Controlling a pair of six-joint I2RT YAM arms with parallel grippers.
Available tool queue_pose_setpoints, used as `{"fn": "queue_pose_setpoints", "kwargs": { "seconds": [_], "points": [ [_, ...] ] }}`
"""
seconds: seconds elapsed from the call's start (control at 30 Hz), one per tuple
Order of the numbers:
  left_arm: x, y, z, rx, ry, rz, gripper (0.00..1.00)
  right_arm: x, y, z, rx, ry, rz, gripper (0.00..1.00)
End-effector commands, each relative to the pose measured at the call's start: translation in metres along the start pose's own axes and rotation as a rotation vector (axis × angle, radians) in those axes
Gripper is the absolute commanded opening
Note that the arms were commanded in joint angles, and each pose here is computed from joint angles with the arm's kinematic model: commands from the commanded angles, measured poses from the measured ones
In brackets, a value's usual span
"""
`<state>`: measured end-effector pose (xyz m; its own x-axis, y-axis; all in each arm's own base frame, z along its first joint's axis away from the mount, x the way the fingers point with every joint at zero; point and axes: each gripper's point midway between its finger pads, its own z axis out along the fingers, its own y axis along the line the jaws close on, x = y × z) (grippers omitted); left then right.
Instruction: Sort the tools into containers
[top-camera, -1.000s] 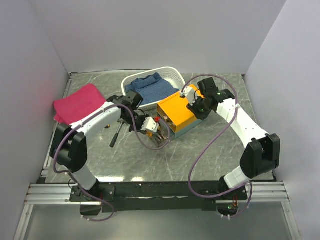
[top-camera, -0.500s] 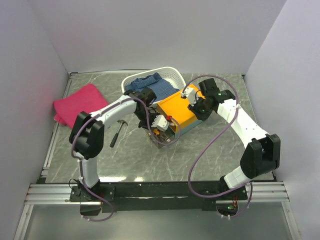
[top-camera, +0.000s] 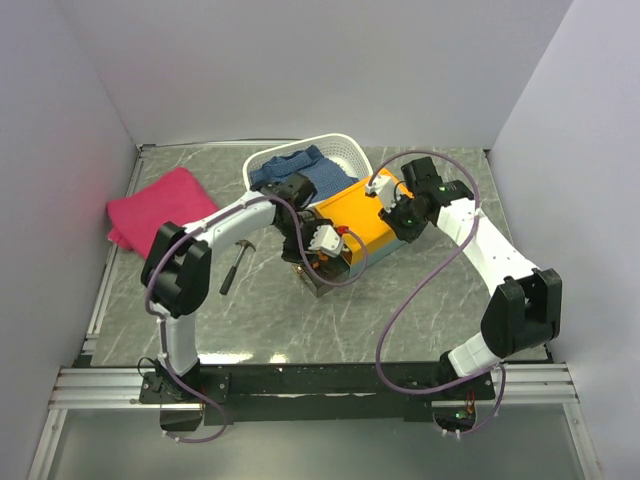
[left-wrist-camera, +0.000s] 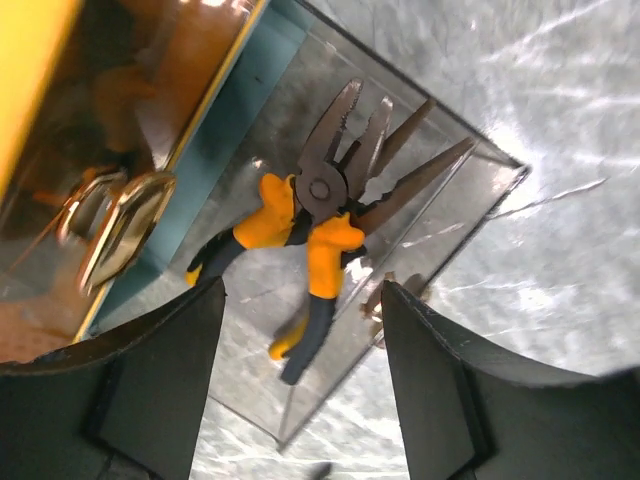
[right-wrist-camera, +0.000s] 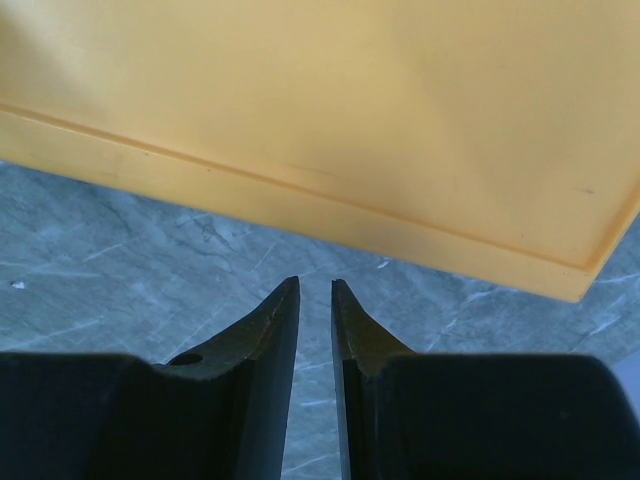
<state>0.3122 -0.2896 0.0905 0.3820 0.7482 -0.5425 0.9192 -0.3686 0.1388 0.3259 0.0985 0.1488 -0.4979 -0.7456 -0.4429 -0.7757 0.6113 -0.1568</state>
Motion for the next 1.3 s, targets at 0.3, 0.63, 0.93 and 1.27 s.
{"fn": "queue_pose_setpoints", "kwargs": {
  "seconds": [0.3,0.63,0.93,1.27],
  "points": [
    [-0.025,-0.026,-0.017,-0.017,-0.163,-0.09,0.62,-0.02,-0.013,-0.008,0.021,-0.053,-0.009,0.27],
    [-0.043,-0.017,0.009,-0.104,-0.274,-0.138,0.58,-0.009,-0.009,-0.007,0.021,-0.031,-0.009,0.27],
    [-0.05,-0.006,0.008,-0.116,-0.269,-0.15,0.57,-0.008,-0.01,-0.007,0.024,-0.026,-0.011,0.27],
    [-0.077,-0.003,-0.021,-0.159,-0.375,-0.144,0.46,-0.007,-0.009,-0.005,0.013,-0.023,-0.005,0.27]
  ]
}}
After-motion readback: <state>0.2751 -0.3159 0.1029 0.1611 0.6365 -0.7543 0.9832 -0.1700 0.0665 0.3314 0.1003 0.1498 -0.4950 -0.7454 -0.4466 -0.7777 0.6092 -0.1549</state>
